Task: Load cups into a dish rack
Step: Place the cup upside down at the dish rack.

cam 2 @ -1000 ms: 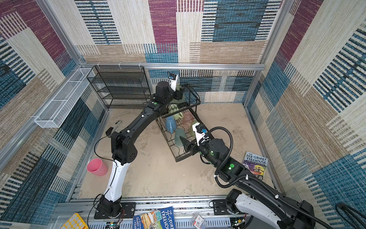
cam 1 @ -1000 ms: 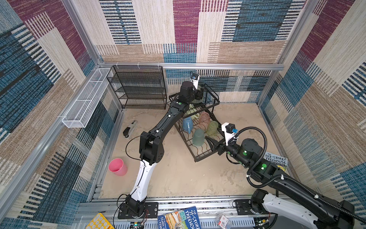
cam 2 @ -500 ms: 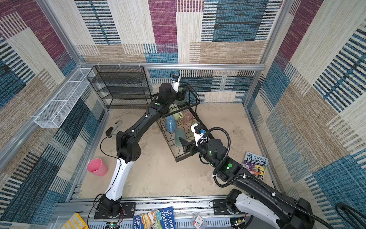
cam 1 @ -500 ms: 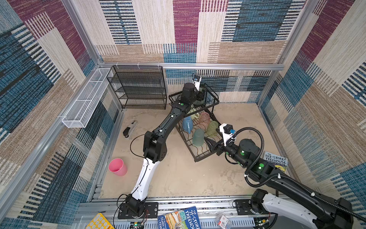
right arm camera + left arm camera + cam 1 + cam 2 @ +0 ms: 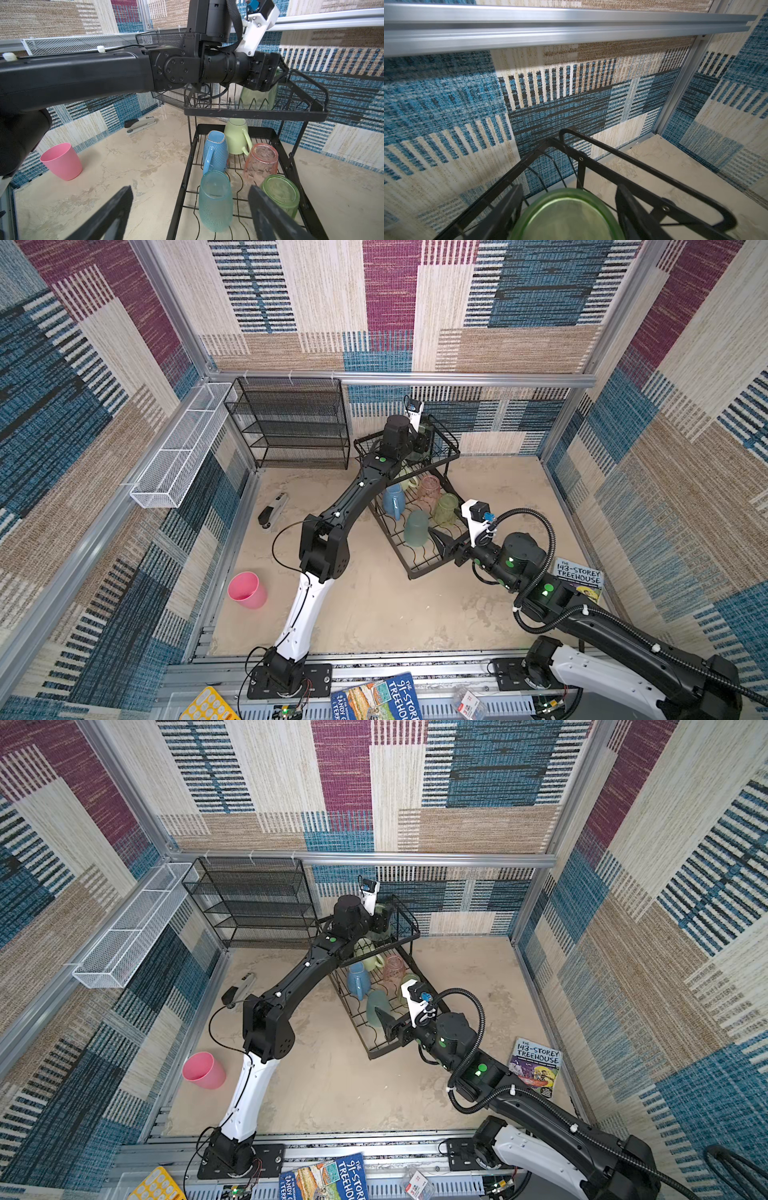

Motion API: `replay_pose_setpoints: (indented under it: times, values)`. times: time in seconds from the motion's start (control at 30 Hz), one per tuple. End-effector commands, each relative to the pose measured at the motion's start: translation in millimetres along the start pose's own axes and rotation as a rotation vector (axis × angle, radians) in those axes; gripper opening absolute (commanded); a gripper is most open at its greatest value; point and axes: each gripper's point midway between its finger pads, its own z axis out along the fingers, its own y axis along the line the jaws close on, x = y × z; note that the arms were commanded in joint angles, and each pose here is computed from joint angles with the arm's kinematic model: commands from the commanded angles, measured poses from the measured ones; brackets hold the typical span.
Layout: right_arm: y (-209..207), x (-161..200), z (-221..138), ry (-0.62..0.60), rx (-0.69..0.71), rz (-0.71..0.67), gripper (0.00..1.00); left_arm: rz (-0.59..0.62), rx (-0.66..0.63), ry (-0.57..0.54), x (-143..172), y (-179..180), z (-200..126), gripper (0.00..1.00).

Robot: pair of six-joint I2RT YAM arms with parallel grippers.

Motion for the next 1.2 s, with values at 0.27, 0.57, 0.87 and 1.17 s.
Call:
replay_pose_setpoints:
  times: [0.27, 0.57, 0.87, 1.17]
  values:
    - [1, -12, -2, -0.045, -0.004, 0.003, 0.93, 0.066, -0.035, -0.051, -31, 6, -20, 0.74]
    - [-1, -11, -1, -0.043, 0.005, 0.003, 0.93, 0.052, -0.038, -0.050, -19, 7, -12, 0.69]
    - [-2, -9, 0, -0.042, 0.011, 0.004, 0.94, 0.052, -0.021, -0.087, -35, 4, -23, 0.71]
    - [0, -12, -1, -0.048, 0.003, 0.005, 0.94, 0.043, 0.008, -0.113, -47, -5, -37, 0.73]
